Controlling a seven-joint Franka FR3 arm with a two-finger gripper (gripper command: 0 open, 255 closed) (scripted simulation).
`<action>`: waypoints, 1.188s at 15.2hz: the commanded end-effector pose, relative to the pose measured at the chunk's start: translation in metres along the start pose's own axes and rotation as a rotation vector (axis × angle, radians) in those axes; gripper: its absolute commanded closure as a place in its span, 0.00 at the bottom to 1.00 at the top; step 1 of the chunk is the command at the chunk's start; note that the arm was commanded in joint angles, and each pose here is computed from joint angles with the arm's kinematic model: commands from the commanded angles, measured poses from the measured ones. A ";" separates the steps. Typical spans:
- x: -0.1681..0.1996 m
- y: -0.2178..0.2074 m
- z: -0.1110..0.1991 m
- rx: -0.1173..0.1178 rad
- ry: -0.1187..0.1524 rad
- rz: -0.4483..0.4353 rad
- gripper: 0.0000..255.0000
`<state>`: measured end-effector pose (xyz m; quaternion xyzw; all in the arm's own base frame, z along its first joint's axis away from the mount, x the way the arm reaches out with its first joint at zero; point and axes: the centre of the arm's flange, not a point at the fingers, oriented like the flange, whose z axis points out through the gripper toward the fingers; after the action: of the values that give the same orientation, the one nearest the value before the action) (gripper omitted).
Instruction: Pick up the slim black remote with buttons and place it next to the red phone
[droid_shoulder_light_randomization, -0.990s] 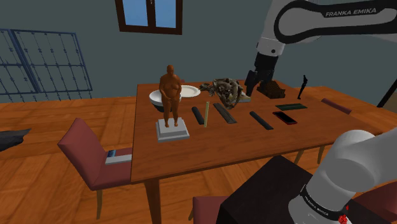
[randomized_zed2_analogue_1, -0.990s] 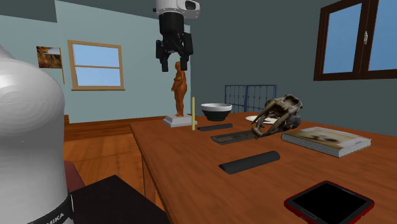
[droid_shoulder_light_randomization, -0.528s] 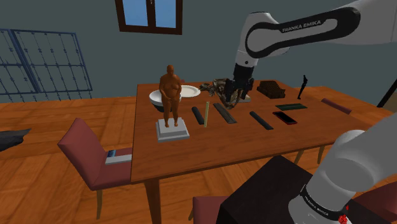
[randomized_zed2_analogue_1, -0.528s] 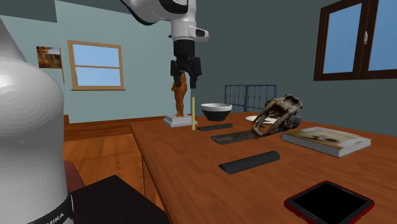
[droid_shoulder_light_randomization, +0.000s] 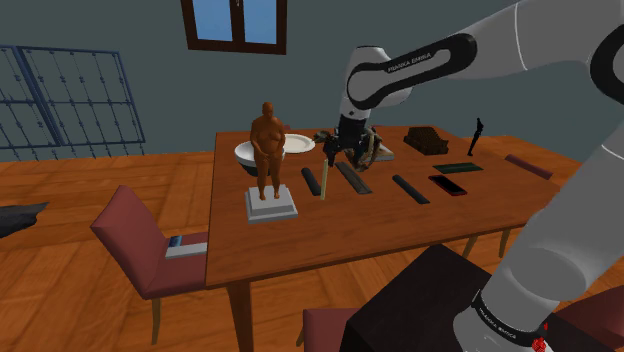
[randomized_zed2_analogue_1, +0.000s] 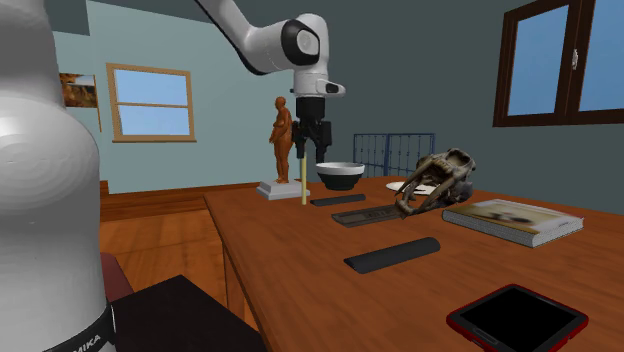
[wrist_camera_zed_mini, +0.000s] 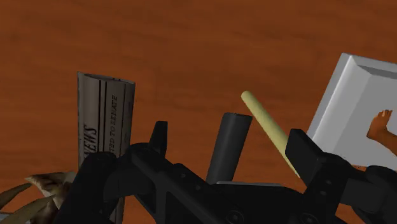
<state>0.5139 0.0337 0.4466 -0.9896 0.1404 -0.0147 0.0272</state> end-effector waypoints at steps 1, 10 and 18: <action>0.020 -0.005 0.018 0.004 -0.004 0.035 0.00; 0.112 -0.026 0.091 0.021 -0.018 0.185 0.00; 0.117 -0.028 0.133 0.022 -0.019 0.195 0.00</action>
<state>0.6401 0.0331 0.3238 -0.9710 0.2355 -0.0043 0.0407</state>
